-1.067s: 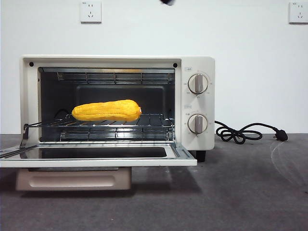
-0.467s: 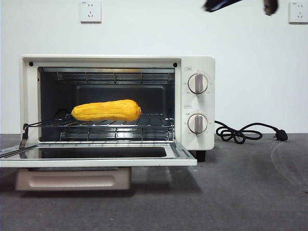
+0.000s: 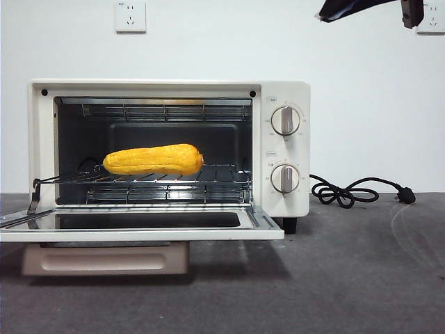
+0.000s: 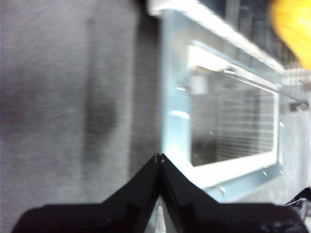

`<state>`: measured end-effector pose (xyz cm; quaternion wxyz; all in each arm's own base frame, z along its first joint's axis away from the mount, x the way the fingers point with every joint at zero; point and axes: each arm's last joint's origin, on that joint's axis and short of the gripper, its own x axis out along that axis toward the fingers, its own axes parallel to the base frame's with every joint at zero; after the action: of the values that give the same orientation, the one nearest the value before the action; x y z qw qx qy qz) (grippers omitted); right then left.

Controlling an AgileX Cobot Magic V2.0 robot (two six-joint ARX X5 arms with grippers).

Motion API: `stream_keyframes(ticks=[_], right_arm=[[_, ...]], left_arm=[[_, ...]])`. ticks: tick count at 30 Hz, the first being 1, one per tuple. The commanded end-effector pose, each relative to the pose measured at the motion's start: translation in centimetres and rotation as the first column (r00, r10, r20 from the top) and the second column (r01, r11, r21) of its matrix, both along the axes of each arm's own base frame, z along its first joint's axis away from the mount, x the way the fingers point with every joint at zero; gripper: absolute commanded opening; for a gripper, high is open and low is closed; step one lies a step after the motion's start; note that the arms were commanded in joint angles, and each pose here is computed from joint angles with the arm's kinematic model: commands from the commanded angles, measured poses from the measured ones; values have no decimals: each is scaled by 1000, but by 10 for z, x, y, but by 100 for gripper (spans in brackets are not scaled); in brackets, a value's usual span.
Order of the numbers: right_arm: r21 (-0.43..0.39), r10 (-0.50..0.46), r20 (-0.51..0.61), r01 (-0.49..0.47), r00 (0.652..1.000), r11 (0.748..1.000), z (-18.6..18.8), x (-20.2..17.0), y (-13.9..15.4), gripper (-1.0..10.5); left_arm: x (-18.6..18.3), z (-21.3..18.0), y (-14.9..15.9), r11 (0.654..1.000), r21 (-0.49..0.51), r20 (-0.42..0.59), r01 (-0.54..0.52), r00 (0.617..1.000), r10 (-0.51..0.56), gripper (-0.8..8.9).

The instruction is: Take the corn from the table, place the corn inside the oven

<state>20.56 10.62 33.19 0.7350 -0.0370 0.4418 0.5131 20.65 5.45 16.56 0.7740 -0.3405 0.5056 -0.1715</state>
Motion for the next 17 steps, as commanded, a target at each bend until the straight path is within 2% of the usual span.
stream_keyframes(ticks=[1, 9, 17], right_arm=[[5, 12, 5, -12, 1000, 1000, -1, 1, 1, -12], [17, 18, 0, -18, 1000, 1000, 0, 1, 1, -12], [18, 18, 4, -18, 1000, 1000, 0, 1, 1, -12]], left_arm=[[3, -9, 2, 999, -21, -41, -26, 999, 25, -8], [9, -25, 3, 996, 77, -144, -54, 987, 65, -8], [16, -30, -13, 995, 96, -144, 18, 990, -4, -8]])
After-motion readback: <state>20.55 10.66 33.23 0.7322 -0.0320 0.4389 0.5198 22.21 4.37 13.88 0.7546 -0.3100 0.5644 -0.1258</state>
